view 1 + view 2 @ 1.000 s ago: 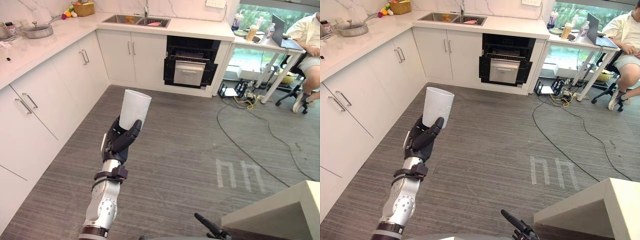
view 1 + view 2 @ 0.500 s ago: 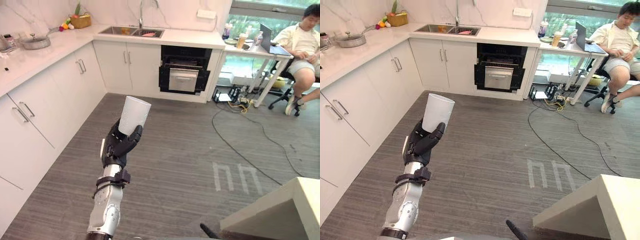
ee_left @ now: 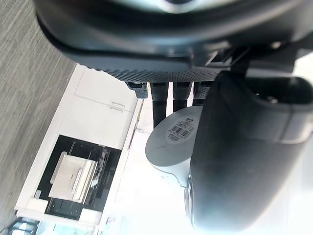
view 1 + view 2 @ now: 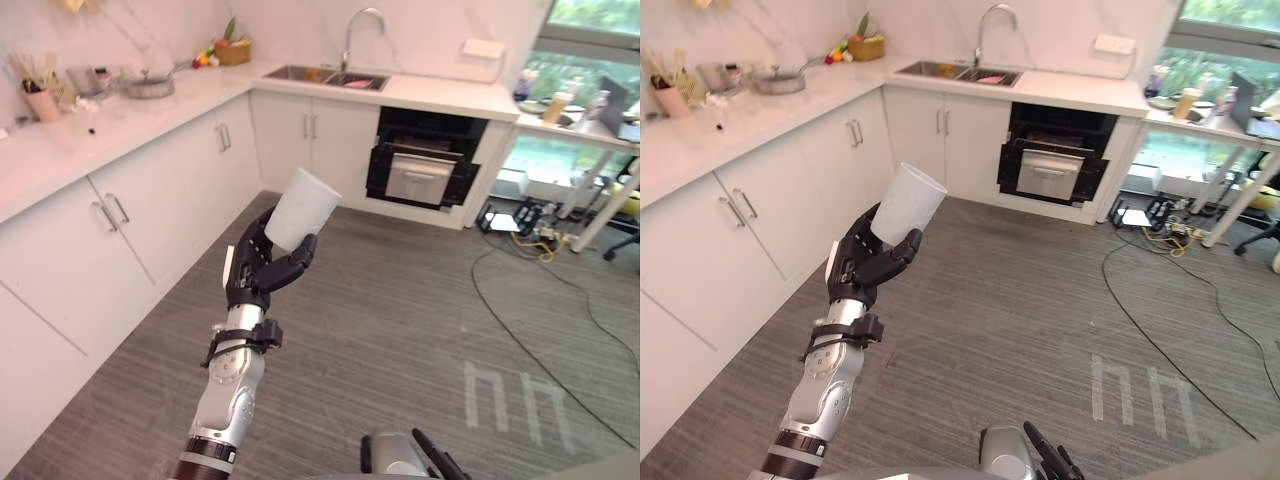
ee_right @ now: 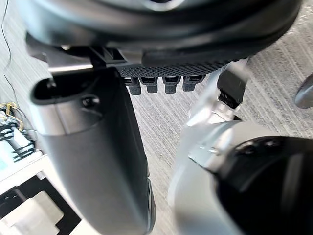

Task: Walk over to the sink, pick up the cup, carry it to the dishwasher, place the cup inside the dishwasher, then close the dishwasher door

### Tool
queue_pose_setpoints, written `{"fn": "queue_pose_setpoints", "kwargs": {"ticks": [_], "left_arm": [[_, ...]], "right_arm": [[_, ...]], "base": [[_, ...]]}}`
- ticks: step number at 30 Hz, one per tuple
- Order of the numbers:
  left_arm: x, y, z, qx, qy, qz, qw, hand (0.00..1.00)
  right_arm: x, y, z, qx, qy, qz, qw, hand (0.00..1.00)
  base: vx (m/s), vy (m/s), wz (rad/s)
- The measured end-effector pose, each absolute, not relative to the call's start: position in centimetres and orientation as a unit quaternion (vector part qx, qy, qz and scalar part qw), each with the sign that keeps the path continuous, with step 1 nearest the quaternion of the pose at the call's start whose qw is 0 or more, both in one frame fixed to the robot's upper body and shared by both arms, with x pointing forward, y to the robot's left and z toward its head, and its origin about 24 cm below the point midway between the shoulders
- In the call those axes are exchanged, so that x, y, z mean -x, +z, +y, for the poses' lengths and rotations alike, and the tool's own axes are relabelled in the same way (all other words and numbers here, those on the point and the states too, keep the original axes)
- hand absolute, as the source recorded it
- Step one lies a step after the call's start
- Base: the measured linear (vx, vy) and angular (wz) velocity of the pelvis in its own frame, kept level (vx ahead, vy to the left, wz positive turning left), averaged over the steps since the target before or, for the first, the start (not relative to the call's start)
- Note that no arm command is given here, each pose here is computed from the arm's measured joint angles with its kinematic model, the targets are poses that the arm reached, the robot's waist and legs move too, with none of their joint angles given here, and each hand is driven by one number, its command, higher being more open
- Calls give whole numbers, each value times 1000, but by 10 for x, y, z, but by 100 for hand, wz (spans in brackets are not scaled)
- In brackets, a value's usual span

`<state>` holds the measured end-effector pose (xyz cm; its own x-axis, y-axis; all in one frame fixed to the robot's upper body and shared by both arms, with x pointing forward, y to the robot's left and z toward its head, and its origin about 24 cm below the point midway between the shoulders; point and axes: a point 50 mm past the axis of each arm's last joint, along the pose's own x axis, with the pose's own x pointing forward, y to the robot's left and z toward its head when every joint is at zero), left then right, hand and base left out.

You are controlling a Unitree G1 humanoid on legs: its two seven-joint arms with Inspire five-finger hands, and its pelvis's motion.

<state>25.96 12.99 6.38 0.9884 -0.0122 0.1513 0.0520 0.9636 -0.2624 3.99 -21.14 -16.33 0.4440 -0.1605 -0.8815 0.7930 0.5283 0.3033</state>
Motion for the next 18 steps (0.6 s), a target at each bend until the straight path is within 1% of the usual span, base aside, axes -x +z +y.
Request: {"fn": "queue_pose_setpoints", "kwargs": {"ticks": [4,6,10,12,13,15,16,18], "left_arm": [[-255,54,122,144,-24,-38,989,0],[-249,48,119,158,-23,-28,987,0],[-234,39,116,181,-15,-13,983,0],[-224,41,128,186,5,-32,982,0],[-223,42,130,191,11,-37,981,0],[-223,43,141,212,35,-49,976,0],[-222,43,149,218,52,-58,973,0],[-221,45,158,214,64,-72,972,0]], "right_arm": [[-40,-160,-216,-361,-314,419,772,100],[-55,-156,-208,-364,-300,403,784,100],[-64,-149,-206,-355,-283,379,806,100],[-64,-144,-209,-319,-270,368,830,100],[-65,-143,-210,-312,-269,365,835,100],[-77,-136,-219,-295,-266,337,854,100],[-95,-128,-224,-285,-250,309,872,100],[-121,-115,-225,-276,-228,268,895,100]], "base": [[483,-248,19],[501,-258,-11],[431,-268,-8],[455,-156,-40],[470,-130,-46],[498,-116,-67],[458,-63,-83],[436,6,-70]]}}
